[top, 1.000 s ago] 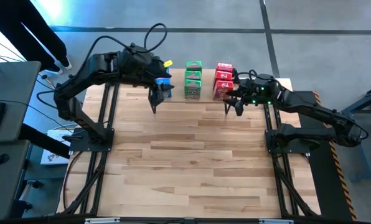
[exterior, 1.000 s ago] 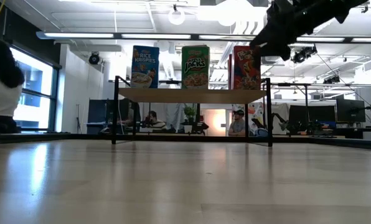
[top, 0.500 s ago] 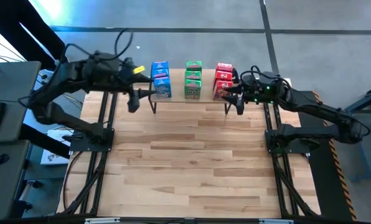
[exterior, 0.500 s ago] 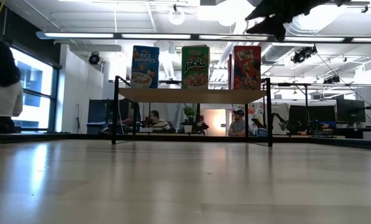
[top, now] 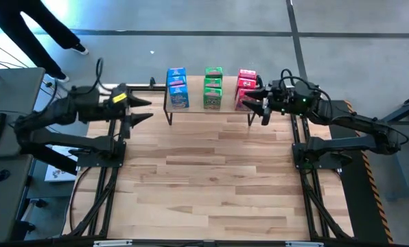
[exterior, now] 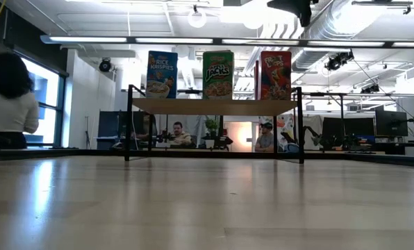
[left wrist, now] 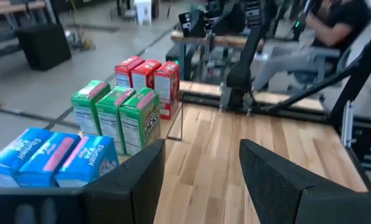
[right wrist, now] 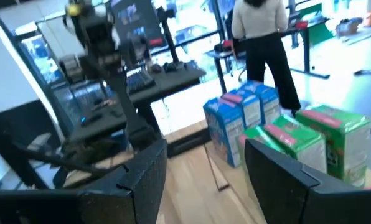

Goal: Stack cereal on shelf
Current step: Return to Home Position

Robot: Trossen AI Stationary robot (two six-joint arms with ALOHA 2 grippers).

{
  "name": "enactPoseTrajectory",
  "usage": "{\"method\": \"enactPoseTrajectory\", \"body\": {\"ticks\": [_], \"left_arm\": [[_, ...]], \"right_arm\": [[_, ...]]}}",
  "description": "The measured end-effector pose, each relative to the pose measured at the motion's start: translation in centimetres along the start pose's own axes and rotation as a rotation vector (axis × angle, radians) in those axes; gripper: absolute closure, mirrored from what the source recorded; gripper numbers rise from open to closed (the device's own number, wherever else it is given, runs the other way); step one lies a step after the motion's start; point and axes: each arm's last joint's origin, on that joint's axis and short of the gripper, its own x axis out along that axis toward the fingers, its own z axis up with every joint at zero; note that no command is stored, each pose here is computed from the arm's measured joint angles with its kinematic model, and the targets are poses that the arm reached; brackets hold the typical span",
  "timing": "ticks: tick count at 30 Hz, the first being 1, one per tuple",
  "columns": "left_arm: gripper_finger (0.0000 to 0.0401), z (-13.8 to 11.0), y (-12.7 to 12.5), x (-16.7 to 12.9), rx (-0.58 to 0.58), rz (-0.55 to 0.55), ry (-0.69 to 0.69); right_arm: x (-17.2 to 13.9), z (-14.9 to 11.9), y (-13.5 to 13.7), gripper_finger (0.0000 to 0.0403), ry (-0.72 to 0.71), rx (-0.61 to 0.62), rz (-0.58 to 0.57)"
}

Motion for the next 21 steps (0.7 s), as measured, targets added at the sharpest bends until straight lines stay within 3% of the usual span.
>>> {"method": "enactPoseTrajectory", "body": {"ticks": [12,21], "left_arm": [[0.0203,-10.3,0.5,-1.6,-0.028,-0.024,-0.177],[0.0203,-15.3,0.9,-2.2,-0.042,-0.029,-0.275]], "right_arm": [[0.0,0.6,0.4,0.0194,-0.088,0.038,-0.035],[0.0,0.6,0.4,0.0194,-0.089,0.133,-0.031]]}}
